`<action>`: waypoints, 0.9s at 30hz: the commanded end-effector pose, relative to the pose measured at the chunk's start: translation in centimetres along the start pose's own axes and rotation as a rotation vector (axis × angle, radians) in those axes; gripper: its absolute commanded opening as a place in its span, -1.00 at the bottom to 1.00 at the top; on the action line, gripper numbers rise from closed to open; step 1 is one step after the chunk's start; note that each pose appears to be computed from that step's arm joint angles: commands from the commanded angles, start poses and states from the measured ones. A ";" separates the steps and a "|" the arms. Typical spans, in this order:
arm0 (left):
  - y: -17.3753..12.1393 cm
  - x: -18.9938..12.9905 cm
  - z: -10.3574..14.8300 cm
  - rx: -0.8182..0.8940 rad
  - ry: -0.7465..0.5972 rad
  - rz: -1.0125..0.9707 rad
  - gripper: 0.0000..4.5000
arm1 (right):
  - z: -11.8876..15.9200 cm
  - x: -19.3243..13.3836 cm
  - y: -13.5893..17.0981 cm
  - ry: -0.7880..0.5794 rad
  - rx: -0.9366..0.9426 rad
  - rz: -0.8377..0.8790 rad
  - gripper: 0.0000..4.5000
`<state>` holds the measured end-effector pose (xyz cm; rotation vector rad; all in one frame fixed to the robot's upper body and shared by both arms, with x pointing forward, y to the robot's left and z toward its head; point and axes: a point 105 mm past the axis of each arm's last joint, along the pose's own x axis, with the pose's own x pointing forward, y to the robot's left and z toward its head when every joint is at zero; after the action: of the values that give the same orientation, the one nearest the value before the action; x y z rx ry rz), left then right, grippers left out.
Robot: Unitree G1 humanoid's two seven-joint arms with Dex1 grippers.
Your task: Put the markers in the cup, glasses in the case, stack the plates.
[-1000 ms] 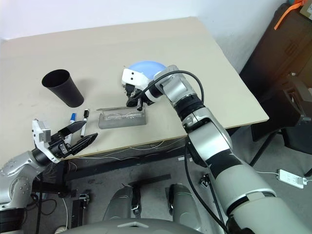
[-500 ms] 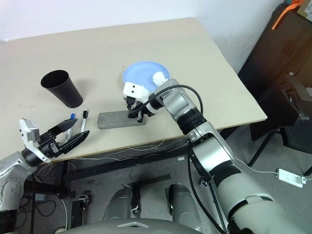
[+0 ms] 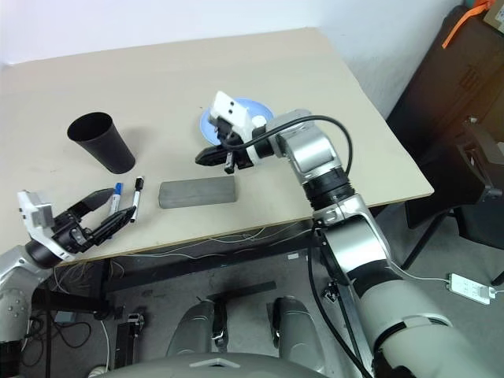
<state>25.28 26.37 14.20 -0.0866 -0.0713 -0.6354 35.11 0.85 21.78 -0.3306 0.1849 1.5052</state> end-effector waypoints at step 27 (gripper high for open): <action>5.5 -3.5 -2.0 0.000 0.375 0.606 1.00 | -0.8 -8.8 0.1 -0.146 -0.010 -0.168 0.76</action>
<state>25.59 32.68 11.15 -0.0228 0.2869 -0.0529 34.53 -7.80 22.16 -0.2161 0.1025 1.3616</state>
